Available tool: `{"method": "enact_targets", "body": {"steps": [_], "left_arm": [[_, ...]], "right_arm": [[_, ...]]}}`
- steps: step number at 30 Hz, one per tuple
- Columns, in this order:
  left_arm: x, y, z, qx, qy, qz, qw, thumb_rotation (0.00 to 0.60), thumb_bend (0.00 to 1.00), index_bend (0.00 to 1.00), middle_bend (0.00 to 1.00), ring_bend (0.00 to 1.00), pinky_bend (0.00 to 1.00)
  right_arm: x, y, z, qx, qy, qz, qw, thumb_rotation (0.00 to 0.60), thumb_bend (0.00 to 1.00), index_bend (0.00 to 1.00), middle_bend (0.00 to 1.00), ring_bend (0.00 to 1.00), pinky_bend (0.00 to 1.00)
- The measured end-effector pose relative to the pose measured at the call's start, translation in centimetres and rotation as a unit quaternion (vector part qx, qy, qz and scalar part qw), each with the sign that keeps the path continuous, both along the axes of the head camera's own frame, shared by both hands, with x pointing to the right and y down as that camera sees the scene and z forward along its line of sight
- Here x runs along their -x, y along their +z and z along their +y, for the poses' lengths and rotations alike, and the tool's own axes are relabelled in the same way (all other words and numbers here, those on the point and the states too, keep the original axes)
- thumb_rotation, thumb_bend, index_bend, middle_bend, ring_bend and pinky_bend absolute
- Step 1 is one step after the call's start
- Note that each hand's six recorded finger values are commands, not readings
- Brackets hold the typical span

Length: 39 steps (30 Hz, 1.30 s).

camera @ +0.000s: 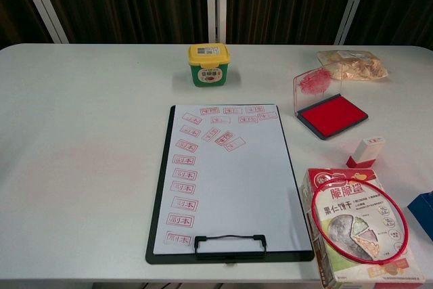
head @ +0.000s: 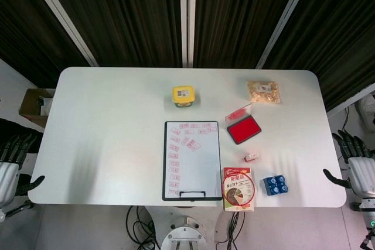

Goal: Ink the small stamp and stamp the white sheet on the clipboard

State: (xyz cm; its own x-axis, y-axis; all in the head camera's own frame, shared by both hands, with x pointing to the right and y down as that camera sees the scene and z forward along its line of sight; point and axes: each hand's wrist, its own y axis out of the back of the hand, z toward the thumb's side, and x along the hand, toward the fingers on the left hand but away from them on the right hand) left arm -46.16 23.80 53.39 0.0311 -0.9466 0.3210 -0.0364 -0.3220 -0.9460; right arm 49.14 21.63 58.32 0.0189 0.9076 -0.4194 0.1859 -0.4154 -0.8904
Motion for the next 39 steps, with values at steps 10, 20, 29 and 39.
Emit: {"method": "enact_targets", "body": {"steps": [10, 20, 29, 39], "left_arm": [[-0.1, -0.1, 0.2, 0.000, 0.000, 0.005, 1.0000, 0.600, 0.00, 0.11, 0.09, 0.07, 0.16], [-0.6, 0.2, -0.3, 0.002, 0.007, 0.010, 0.9999, 0.600, 0.00, 0.11, 0.09, 0.07, 0.16], [-0.9, 0.6, 0.0, 0.008, 0.007, 0.014, 0.9998, 0.600, 0.00, 0.11, 0.09, 0.07, 0.16], [-0.5, 0.6, 0.2, 0.010, 0.002, 0.013, 0.9999, 0.600, 0.00, 0.11, 0.09, 0.07, 0.16]], "right_arm": [[0.1, -0.1, -0.1, -0.008, -0.003, -0.003, 1.0000, 0.600, 0.12, 0.00, 0.00, 0.00, 0.00], [2.3, -0.8, -1.4, -0.056, -0.053, 0.009, 0.9970, 0.600, 0.12, 0.14, 0.16, 0.47, 0.72], [7.6, 2.2, -3.2, -0.016, -0.160, 0.043, 0.9860, 0.600, 0.13, 0.34, 0.32, 0.75, 0.98], [14.6, 8.2, -3.9, 0.029, -0.235, 0.039, 0.9707, 0.600, 0.13, 0.40, 0.38, 0.75, 0.98]]}}
